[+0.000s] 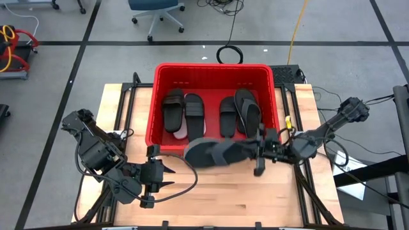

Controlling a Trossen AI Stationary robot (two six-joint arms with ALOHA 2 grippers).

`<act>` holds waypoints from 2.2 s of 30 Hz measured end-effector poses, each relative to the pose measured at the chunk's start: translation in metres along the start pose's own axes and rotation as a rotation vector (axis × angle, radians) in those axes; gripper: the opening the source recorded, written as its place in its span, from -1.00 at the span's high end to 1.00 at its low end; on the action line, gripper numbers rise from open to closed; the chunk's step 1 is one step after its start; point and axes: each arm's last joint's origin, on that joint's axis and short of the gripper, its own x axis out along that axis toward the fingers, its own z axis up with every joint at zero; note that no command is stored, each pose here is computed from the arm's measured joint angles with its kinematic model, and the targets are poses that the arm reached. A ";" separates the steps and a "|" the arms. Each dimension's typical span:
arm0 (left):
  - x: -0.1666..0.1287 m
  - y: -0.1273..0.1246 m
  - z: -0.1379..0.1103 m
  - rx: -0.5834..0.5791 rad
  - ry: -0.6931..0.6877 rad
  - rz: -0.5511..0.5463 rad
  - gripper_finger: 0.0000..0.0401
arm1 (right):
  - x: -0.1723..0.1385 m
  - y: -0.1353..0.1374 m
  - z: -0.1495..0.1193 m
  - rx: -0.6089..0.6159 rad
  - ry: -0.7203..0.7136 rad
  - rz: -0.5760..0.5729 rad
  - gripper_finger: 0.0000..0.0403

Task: Pick and place slides into bin
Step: Put the slipper into the bin

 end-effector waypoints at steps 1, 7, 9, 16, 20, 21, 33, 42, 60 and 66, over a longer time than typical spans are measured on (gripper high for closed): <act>0.000 0.000 0.000 0.008 0.000 0.000 0.31 | 0.001 -0.003 0.004 -0.016 -0.024 -0.035 1.00; 0.000 0.001 0.000 0.061 -0.003 0.006 0.31 | 0.009 -0.027 0.023 -0.059 -0.108 -0.167 1.00; 0.001 0.002 0.001 0.068 -0.003 0.011 0.31 | 0.014 -0.035 0.028 -0.061 -0.128 -0.204 1.00; 0.005 0.009 0.004 0.050 -0.004 0.037 0.31 | 0.027 -0.061 0.039 -0.081 -0.177 -0.319 1.00; 0.007 0.014 0.006 0.040 -0.003 0.052 0.31 | 0.031 -0.073 0.044 -0.103 -0.195 -0.370 1.00; 0.008 0.015 0.007 0.037 -0.004 0.058 0.31 | 0.032 -0.075 0.045 -0.113 -0.197 -0.380 1.00; 0.014 0.032 0.014 0.099 -0.037 0.204 0.31 | 0.037 -0.097 0.043 -0.040 -0.239 -0.487 1.00; 0.008 0.053 0.019 0.266 -0.018 0.250 0.31 | 0.032 -0.124 -0.004 0.185 -0.398 -0.746 1.00; 0.008 0.087 0.028 0.246 -0.009 0.331 0.31 | 0.045 -0.147 -0.058 0.358 -0.581 -0.868 1.00; 0.009 0.090 0.028 0.259 -0.004 0.336 0.31 | 0.052 -0.153 -0.076 0.340 -0.588 -0.916 1.00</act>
